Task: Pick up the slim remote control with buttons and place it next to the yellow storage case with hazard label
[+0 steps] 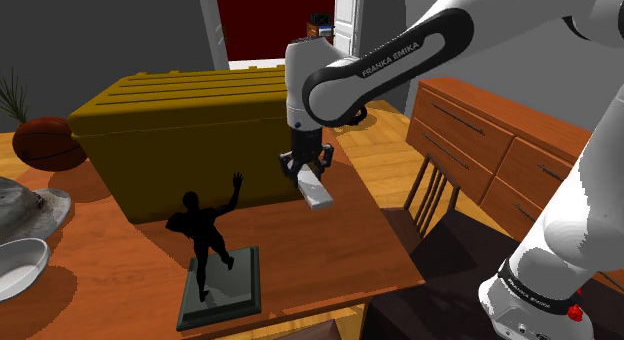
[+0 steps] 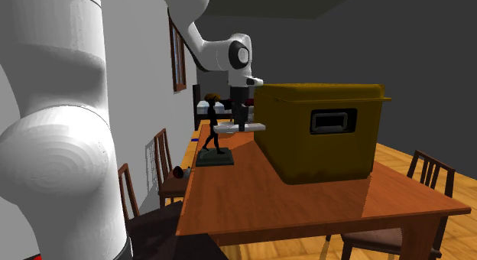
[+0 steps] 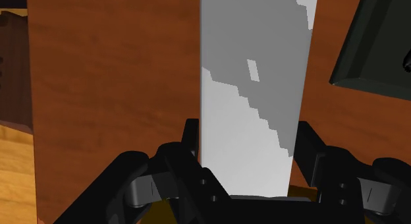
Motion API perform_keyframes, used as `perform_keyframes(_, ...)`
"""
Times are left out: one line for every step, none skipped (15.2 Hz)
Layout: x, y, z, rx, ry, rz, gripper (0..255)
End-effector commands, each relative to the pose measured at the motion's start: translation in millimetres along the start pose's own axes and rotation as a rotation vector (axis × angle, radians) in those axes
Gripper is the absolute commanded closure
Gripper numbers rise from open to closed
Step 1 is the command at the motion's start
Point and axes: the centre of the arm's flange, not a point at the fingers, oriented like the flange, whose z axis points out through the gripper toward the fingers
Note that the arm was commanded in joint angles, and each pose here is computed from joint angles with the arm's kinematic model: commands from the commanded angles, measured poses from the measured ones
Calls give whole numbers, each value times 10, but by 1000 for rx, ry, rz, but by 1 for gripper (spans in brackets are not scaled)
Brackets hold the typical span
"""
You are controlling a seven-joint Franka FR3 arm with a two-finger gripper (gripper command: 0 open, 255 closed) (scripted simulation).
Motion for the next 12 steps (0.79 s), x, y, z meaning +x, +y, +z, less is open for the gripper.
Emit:
perform_keyframes(3,9,104,1,1,0,255)
perform_keyframes(3,10,157,1,1,0,255)
perform_keyframes(4,11,210,1,1,0,255)
perform_keyframes(4,12,262,1,1,0,255)
perform_keyframes(5,13,315,1,1,0,255)
perform_keyframes(5,14,368,1,1,0,255)
perform_keyframes(6,14,421,1,1,0,255)
perform_keyframes(6,15,474,1,1,0,255)
perform_keyframes(7,16,526,1,1,0,255)
perform_keyframes(7,17,579,1,1,0,255)
perform_keyframes(8,18,632,1,1,0,255)
perform_keyframes(8,19,685,1,1,0,255)
